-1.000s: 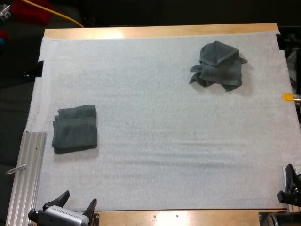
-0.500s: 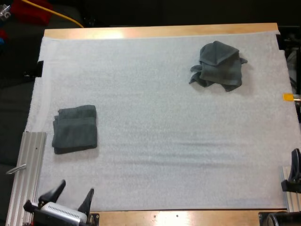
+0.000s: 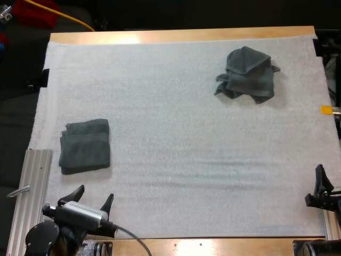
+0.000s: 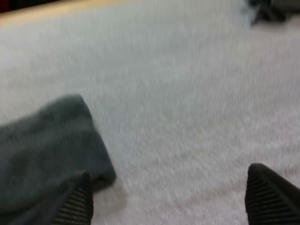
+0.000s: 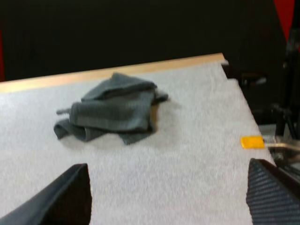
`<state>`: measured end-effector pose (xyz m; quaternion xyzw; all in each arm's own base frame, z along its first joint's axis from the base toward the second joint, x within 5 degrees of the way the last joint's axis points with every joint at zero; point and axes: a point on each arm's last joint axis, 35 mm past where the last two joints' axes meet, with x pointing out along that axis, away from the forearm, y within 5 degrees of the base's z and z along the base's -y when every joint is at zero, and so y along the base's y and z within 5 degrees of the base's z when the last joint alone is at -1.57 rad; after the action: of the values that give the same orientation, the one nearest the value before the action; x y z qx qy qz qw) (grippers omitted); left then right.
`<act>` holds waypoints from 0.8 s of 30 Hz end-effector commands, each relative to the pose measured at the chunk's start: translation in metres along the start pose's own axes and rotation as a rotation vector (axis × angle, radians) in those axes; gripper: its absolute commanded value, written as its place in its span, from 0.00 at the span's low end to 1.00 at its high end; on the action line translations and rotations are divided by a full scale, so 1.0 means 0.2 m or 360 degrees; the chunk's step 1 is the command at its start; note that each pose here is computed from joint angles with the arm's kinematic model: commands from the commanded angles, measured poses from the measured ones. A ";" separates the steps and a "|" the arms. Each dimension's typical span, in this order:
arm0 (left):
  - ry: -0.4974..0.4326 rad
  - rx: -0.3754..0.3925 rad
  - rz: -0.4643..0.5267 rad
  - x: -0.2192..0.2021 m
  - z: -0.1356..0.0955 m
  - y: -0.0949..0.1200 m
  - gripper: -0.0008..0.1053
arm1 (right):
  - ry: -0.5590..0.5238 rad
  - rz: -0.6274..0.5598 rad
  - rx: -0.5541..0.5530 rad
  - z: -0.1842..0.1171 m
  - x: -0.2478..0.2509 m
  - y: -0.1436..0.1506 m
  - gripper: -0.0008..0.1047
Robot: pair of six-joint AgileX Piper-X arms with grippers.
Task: Pick towel from pile, fold and stack
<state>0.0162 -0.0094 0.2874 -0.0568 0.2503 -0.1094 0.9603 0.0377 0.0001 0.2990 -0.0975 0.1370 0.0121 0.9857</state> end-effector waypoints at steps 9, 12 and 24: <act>-0.0095 0.0038 -0.0007 0.02 0.04 0.00 0.62 | 0.0098 0.0013 -0.0008 -0.07 0.06 0.02 0.65; -0.0097 0.0038 -0.0007 0.02 0.04 0.00 0.62 | 0.0100 0.0013 -0.0008 -0.07 0.06 0.02 0.65; -0.0097 0.0038 -0.0007 0.02 0.04 0.00 0.62 | 0.0160 0.0024 -0.0010 -0.06 0.01 0.01 0.65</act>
<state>0.0202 -0.0091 0.2925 -0.0491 0.2197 -0.1111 0.9680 0.0372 0.0001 0.2841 -0.1000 0.1878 0.0167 0.9770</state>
